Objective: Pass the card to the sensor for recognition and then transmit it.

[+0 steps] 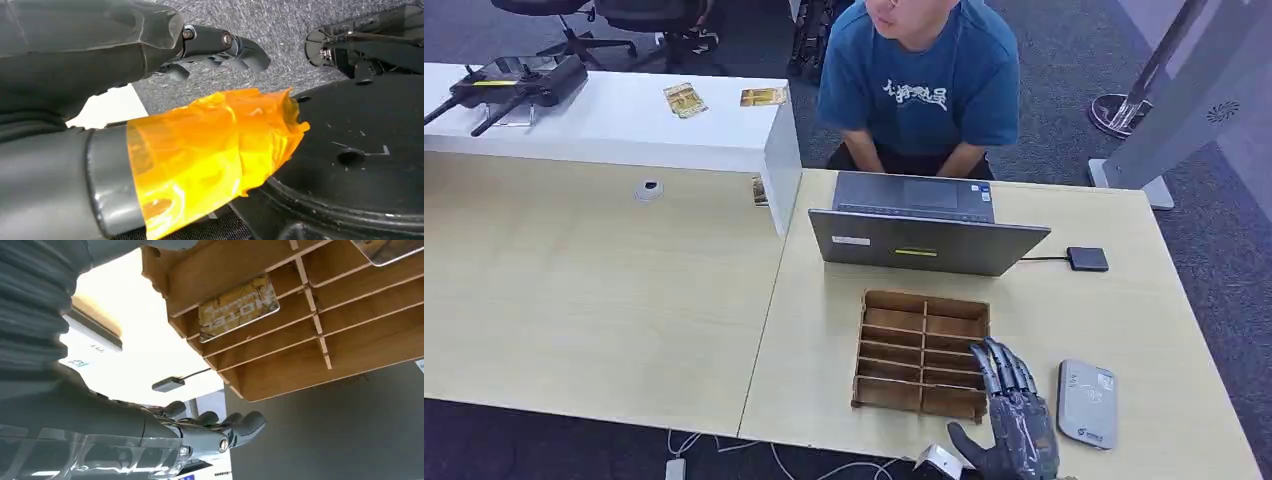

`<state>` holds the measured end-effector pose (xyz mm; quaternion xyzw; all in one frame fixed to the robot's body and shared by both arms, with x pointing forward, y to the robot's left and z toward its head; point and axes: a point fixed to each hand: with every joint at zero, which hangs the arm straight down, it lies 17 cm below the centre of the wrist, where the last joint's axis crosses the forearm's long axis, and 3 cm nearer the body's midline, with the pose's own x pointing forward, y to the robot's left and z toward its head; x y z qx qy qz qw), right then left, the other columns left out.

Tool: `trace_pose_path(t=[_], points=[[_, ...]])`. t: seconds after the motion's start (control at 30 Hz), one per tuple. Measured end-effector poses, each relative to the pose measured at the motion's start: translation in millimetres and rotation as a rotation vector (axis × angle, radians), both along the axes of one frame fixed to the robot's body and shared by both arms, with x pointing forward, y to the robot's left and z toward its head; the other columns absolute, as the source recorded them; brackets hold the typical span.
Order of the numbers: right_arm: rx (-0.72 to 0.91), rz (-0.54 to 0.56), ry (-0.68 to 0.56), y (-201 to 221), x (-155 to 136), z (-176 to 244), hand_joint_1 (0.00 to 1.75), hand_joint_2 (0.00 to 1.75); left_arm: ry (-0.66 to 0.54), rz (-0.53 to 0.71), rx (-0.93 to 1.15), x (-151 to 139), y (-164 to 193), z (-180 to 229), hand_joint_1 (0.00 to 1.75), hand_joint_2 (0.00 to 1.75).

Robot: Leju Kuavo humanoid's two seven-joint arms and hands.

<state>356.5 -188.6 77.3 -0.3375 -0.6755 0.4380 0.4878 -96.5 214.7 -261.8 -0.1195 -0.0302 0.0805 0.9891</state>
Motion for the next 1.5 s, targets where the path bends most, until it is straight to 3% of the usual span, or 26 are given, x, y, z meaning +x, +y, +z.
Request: trace_pose_path(t=[0.83, 1.5], points=[[-0.019, -0.012, -0.007, -3.4, -2.6, -0.1, 0.00, 1.75, 0.001, 0.000, 0.000, -0.4, -3.2, 0.1, 0.00, 0.00], [-0.030, 0.006, 0.004, -0.6, 17.6, -1.4, 0.00, 1.75, 0.000, -0.015, -0.008, -1.2, -3.3, 0.6, 0.00, 0.00]])
